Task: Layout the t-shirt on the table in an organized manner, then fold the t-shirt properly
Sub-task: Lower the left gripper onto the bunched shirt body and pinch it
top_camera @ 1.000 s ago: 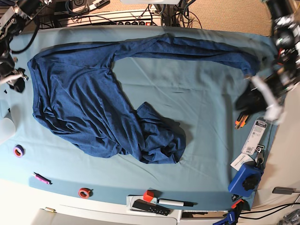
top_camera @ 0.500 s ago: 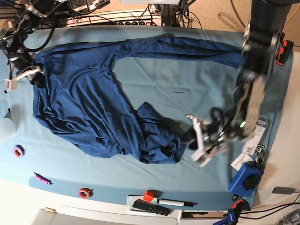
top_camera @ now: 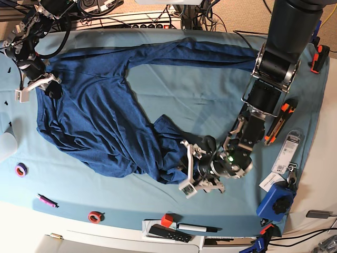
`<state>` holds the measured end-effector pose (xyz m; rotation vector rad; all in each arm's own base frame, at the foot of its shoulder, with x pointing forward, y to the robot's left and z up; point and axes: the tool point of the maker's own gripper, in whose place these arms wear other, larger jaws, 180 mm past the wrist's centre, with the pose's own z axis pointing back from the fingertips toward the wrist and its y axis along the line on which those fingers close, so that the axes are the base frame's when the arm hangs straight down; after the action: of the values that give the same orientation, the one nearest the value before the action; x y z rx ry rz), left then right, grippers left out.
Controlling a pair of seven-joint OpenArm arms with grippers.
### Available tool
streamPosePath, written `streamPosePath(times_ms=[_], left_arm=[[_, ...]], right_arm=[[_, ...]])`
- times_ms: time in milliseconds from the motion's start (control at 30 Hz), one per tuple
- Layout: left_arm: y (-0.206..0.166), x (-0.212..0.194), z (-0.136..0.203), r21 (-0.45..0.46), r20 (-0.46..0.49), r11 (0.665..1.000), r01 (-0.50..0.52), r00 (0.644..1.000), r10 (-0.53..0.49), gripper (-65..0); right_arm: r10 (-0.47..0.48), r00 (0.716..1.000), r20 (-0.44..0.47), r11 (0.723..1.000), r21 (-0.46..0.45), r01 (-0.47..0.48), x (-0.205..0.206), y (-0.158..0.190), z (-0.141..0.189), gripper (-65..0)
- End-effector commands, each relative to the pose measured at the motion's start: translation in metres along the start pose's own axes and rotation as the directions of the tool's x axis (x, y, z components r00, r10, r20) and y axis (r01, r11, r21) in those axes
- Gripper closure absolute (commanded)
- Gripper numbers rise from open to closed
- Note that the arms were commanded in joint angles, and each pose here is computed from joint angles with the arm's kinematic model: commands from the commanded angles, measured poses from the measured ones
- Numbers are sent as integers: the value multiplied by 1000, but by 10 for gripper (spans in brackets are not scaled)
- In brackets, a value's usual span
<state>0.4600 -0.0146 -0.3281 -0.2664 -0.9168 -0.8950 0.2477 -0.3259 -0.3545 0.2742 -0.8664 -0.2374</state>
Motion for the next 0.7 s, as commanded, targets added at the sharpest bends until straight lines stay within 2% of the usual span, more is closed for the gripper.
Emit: streamPosePath(times_ms=[0,200,433,667], left_arm=[[10,25,2,32,58,999,18,998,-20,-335],[7,4,-9,36,19,999,20,1000,-21,-335],[4,8,-12,32,33,999,14,999,-15,-335],[14,18,-11,85,69,996,-11,998,5,-335]], right_arm=[[31,998,54,999,10,-32,20,2,4,-185],[33,998,52,999,14,-34,19,3,3,-185],[33,998,51,999,14,-34,19,3,3,-185],[33,998,52,999,14,-34,19,3,3,-185]])
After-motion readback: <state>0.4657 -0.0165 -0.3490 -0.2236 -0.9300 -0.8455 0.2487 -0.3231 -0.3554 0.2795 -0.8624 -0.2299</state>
